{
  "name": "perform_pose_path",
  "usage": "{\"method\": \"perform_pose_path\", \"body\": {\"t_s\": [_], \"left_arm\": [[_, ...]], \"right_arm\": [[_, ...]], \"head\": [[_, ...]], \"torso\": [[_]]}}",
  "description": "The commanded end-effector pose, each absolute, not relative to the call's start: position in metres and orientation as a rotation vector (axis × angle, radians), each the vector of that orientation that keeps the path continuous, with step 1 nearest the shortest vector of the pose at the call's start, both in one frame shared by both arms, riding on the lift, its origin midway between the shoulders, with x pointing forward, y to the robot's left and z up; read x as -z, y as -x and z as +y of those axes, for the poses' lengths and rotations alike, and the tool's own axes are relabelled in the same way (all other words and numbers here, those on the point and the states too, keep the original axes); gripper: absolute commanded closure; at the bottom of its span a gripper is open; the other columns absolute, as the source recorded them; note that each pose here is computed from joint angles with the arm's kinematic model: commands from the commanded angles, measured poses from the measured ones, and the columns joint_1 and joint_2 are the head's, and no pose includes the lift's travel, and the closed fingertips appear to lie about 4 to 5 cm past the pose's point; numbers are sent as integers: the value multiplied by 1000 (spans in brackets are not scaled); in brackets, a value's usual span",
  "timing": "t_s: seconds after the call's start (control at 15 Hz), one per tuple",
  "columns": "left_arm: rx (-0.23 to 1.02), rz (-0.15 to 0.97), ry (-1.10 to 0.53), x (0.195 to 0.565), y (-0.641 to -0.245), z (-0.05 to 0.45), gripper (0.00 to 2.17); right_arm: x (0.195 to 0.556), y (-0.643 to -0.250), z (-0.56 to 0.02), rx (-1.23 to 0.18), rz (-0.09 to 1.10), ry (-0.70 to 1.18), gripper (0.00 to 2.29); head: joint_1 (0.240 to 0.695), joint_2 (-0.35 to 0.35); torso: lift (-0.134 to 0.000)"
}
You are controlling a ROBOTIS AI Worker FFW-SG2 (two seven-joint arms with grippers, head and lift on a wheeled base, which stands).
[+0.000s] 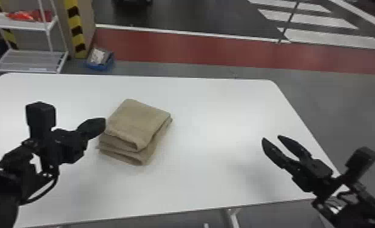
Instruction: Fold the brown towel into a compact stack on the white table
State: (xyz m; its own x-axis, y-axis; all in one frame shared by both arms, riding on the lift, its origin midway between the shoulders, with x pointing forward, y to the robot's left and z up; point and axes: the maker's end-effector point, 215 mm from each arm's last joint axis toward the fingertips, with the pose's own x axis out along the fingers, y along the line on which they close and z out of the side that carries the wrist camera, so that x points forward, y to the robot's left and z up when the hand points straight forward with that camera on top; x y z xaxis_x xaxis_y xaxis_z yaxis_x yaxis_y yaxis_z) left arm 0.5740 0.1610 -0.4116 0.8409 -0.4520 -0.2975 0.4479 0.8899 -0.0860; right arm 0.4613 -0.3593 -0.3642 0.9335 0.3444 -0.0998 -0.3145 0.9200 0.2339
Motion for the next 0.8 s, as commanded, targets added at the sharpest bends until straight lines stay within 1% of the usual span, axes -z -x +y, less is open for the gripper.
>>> {"method": "perform_pose_path", "body": {"t_s": [0.0, 0.2, 0.27, 0.4, 0.73], "left_arm": [[472, 322, -31, 420, -572, 158, 2145], [431, 336, -52, 431, -586, 170, 2145], [422, 319, -65, 428, -591, 168, 2145], [410, 321, -68, 430, -599, 170, 2145], [415, 366, -88, 444, -599, 172, 2145]], "right_arm": [[367, -455, -358, -343, 145, -223, 353], [369, -447, -350, -363, 133, -258, 333], [371, -445, -349, -369, 136, -261, 333], [371, -443, -348, -371, 135, -264, 333], [370, -442, -355, -366, 116, -270, 329]], "head": [[695, -207], [695, -202], [695, -196], [695, -188], [695, -188]], "torso": [[-120], [-120], [-120], [-120], [-120]]}}
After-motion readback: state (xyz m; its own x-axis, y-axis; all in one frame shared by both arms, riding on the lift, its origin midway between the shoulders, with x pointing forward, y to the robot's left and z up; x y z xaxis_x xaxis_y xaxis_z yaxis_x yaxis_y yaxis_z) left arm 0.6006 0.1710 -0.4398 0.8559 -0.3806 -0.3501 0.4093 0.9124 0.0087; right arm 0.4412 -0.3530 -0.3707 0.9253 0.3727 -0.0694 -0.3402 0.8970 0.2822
